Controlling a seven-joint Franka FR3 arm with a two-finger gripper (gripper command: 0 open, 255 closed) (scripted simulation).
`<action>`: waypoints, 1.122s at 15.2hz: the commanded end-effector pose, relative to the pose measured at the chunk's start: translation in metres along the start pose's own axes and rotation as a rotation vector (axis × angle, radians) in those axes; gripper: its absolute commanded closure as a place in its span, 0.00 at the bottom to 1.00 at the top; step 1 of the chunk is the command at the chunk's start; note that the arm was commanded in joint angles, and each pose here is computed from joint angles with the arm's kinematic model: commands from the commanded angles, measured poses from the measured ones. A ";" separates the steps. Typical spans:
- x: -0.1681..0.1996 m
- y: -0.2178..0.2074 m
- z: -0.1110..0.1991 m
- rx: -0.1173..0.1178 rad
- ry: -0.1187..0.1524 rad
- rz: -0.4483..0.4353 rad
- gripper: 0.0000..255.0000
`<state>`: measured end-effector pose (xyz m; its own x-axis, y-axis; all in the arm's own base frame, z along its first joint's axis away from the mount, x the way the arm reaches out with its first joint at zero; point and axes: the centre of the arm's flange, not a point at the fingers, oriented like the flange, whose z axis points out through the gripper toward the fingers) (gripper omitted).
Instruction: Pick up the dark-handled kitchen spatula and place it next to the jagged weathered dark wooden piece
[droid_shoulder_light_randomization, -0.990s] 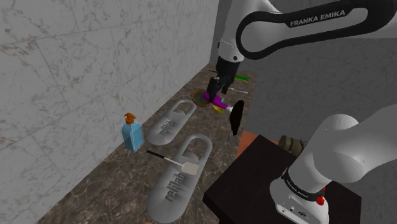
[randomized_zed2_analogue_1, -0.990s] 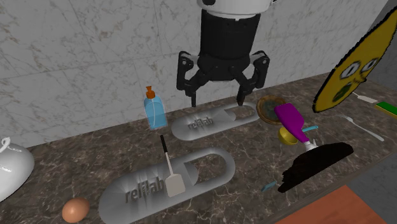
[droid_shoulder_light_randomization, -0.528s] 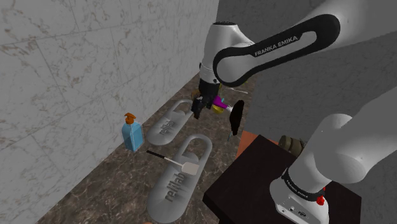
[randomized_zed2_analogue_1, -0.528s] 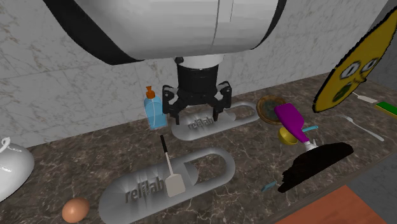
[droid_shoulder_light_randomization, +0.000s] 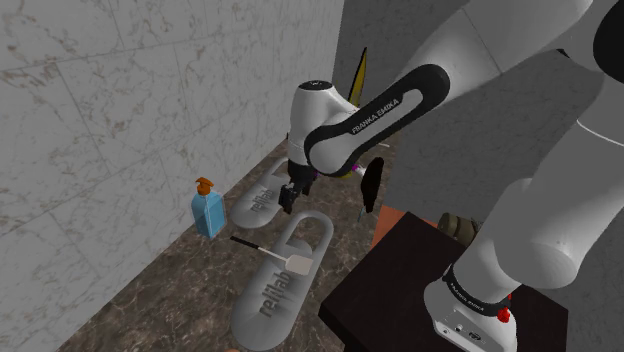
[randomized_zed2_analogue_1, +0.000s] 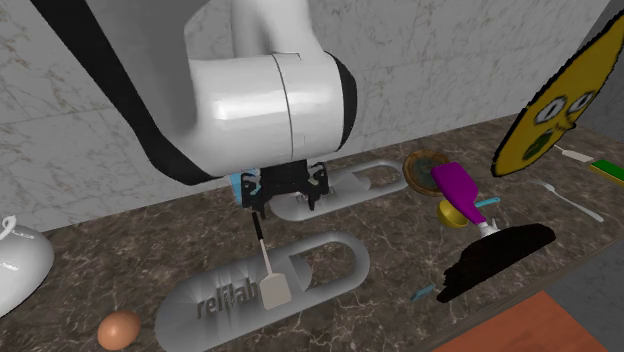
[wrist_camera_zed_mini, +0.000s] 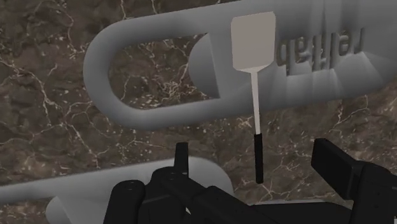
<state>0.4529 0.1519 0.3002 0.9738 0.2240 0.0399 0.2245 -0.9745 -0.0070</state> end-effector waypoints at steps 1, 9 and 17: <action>0.008 -0.011 0.024 0.000 -0.004 -0.022 0.00; 0.039 -0.052 0.118 -0.003 -0.024 -0.104 0.00; 0.048 -0.067 0.180 -0.004 -0.031 -0.135 0.00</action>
<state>0.4908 0.2303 0.1281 0.9356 0.3530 0.0088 0.3530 -0.9356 0.0005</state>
